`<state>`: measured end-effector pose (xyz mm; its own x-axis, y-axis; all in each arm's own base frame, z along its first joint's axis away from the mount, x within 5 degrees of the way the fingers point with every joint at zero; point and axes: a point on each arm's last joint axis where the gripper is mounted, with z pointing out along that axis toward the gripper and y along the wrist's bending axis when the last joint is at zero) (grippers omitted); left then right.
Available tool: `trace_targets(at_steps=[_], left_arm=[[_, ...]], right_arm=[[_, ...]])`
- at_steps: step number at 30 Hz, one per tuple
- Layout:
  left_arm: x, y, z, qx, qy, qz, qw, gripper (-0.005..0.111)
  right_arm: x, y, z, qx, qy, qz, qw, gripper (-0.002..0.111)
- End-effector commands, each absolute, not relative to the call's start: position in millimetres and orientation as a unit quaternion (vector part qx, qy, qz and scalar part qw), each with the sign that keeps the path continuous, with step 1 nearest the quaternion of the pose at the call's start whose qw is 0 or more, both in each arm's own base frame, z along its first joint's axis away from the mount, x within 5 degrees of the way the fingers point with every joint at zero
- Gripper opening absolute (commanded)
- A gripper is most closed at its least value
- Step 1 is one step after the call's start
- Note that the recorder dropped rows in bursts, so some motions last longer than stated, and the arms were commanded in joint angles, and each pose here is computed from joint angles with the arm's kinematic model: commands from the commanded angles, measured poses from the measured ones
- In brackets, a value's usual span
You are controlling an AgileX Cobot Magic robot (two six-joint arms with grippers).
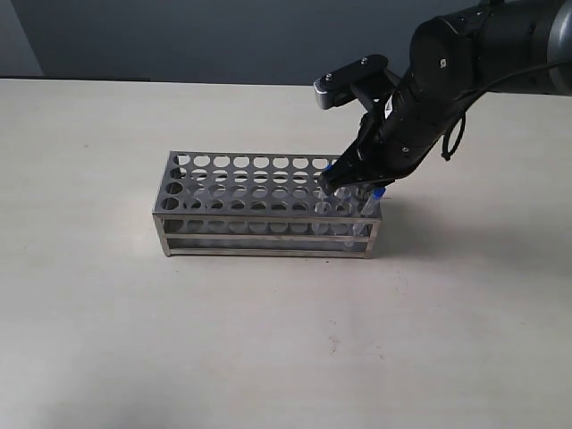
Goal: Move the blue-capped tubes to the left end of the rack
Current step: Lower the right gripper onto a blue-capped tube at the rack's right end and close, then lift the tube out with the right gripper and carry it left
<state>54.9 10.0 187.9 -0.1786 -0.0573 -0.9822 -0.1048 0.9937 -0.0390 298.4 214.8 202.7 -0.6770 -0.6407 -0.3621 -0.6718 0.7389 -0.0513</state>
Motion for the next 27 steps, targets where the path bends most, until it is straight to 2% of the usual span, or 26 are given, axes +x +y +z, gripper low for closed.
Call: trace_targets(at_steps=[1,4,9,11,20,22,23,24,25,27], left_arm=[[54.8,9.4,189.6,-0.051,0.764,0.014,0.643,0.001],[54.8,9.4,189.6,-0.051,0.764,0.014,0.643,0.001],[54.8,9.4,189.6,-0.051,0.764,0.014,0.643,0.001],[54.8,9.4,189.6,-0.051,0.764,0.014,0.643,0.001],[54.8,9.4,189.6,-0.051,0.764,0.014,0.643,0.001],[54.8,9.4,189.6,-0.051,0.764,0.014,0.643,0.001],[54.8,9.4,189.6,-0.051,0.764,0.014,0.643,0.001],[54.8,9.4,189.6,-0.051,0.764,0.014,0.643,0.001],[54.8,9.4,189.6,-0.051,0.764,0.014,0.643,0.001],[54.8,9.4,189.8,-0.050,0.763,0.014,0.644,0.001]], right_arm=[[297.9,208.9,205.1,-0.368,0.914,0.026,0.171,0.001],[297.9,208.9,205.1,-0.368,0.914,0.026,0.171,0.006],[298.0,209.0,205.2,-0.368,0.913,0.026,0.172,0.042],[298.0,209.0,205.2,-0.368,0.913,0.026,0.172,0.046],[292.5,208.3,203.5,-0.353,0.924,0.036,0.141,0.040],[291.3,209.8,202.0,-0.345,0.928,0.047,0.133,0.026],[290.7,210.1,201.9,-0.343,0.929,0.050,0.131,0.012],[290.5,209.9,201.8,-0.343,0.929,0.049,0.129,0.005],[290.5,209.9,201.8,-0.343,0.929,0.049,0.129,-0.001],[289.9,209.3,205.6,-0.343,0.928,0.050,0.135,-0.001]])
